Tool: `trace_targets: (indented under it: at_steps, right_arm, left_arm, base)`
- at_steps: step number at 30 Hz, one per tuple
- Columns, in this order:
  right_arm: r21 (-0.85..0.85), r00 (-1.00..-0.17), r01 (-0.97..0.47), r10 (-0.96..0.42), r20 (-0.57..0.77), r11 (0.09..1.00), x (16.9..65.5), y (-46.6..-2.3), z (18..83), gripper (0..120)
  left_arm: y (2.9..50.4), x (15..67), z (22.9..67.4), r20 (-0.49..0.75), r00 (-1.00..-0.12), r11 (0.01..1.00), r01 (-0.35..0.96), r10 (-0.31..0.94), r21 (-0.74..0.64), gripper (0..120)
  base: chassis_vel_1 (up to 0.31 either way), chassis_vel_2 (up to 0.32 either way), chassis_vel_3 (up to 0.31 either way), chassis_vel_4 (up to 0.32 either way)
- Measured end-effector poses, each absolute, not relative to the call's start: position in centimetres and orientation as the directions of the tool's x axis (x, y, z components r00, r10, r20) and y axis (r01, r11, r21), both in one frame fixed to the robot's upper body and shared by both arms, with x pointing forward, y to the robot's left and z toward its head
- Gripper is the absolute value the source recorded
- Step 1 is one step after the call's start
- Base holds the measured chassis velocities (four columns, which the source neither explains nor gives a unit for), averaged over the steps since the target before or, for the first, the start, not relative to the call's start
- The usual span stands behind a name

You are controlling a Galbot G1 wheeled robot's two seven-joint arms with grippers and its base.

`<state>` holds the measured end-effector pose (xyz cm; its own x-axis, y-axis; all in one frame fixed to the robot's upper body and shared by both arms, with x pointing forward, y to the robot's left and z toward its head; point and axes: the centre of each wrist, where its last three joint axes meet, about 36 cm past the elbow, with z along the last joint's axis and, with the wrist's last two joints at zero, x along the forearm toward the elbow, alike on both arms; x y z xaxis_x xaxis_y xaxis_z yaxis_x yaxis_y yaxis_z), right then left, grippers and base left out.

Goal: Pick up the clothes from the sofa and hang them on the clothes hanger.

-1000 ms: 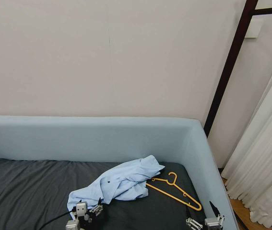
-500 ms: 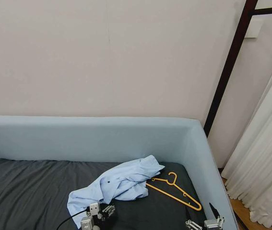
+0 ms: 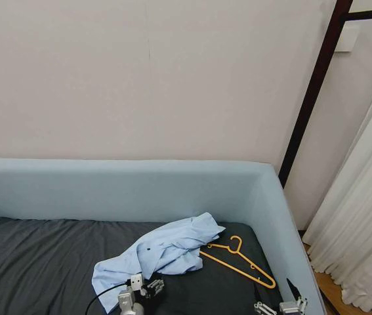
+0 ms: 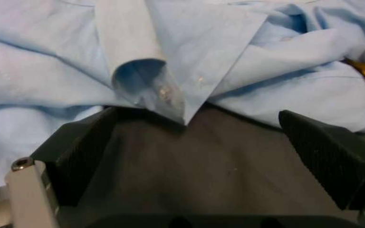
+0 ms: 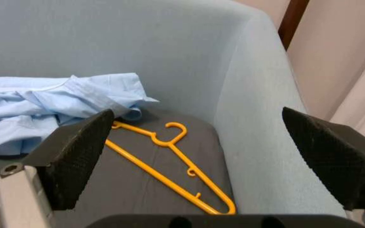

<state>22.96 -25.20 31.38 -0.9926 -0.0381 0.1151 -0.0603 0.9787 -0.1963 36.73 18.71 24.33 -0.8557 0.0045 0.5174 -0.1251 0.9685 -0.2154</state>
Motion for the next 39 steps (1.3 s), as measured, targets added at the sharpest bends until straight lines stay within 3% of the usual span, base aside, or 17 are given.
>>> trace_targets:
  at_steps: [9,34,39]
  right_arm:
    - [-0.193,-0.993,-0.064,-0.042,0.114,0.979,23.1,-25.0,31.3,100]
    - [-0.195,-0.993,-0.061,-0.04,0.109,0.979,23.5,-25.0,31.1,100]
    - [-0.194,-0.993,-0.061,-0.04,0.109,0.979,23.6,-25.0,31.1,100]
  left_arm:
    - [19.1,37.3,23.8,0.494,-0.868,0.96,-0.174,-0.045,-0.22,97]
    - [19.5,37.4,23.8,0.471,-0.88,0.957,-0.189,-0.065,-0.222,4]
    - [19.7,37.3,24.5,0.455,-0.888,0.957,-0.183,-0.063,-0.223,0]
  base:
    - [0.0,0.0,0.0,0.0]
    - [0.0,0.0,0.0,0.0]
    - [0.0,0.0,0.0,0.0]
